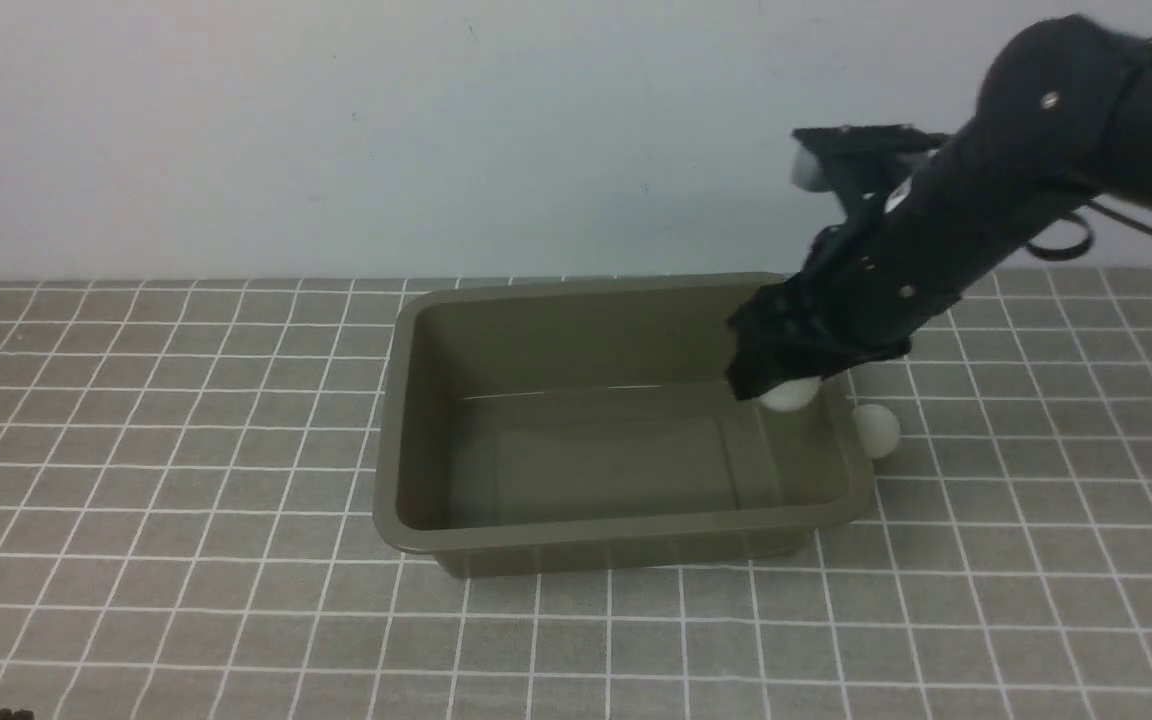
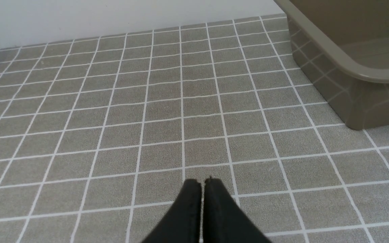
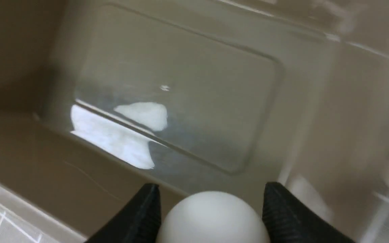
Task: Put the table tennis balls into the box on the grey coffee tablecloth.
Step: 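Release the ping pong ball into the bin and lift the gripper away, then reach for and grasp a ping pong ball on the table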
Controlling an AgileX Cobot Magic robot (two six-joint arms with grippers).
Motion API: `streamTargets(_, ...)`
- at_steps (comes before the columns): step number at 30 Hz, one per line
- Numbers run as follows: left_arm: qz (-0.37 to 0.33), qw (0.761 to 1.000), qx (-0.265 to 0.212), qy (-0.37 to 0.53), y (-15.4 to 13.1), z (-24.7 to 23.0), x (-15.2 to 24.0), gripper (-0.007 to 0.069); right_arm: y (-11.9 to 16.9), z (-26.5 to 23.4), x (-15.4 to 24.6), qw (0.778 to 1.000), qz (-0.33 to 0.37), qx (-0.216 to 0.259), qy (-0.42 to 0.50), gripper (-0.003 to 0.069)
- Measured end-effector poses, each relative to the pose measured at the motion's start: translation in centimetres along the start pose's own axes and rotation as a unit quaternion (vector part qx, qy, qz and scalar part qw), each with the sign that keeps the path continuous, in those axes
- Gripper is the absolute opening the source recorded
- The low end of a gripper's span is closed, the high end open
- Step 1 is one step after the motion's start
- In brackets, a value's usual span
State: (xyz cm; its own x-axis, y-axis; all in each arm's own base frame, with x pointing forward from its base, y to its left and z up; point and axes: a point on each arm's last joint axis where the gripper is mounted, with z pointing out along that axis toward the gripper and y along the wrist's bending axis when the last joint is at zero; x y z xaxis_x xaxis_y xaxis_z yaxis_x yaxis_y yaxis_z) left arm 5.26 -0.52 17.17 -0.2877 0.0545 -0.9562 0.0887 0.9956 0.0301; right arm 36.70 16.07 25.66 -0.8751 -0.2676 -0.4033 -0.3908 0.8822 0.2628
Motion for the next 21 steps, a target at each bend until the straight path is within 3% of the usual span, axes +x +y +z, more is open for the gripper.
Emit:
streamTargets(4,0.0,1.0,0.0,0.0,0.0,0.0,0.0,-0.0005,-0.1,0.9,-0.9,1.0,0.002,0.01,0.0,0.0501)
streamTargets(8,0.0,1.0,0.0,0.0,0.0,0.0,0.0,-0.0005,-1.0,-0.5,-2.0,0.998,-0.006,0.061,-0.007,0.0626)
streamTargets(10,0.0,1.0,0.0,0.0,0.0,0.0,0.0,-0.0005,-1.6,-1.0,-2.2,0.997,-0.004,0.08,-0.008,0.0632)
streamTargets(14,0.0,1.0,0.0,0.0,0.0,0.0,0.0,-0.0005,-6.8,-2.6,-2.3,0.985,0.068,0.157,-0.011,0.0589)
streamTargets(16,0.0,1.0,0.0,0.0,0.0,0.0,0.0,-0.0005,-9.5,-2.7,-1.7,0.98,0.108,0.17,0.005,0.0554)
streamTargets(21,0.0,1.0,0.0,0.0,0.0,0.0,0.0,-0.0005,-12.1,0.2,-0.9,0.978,0.138,0.147,0.048,0.0531)
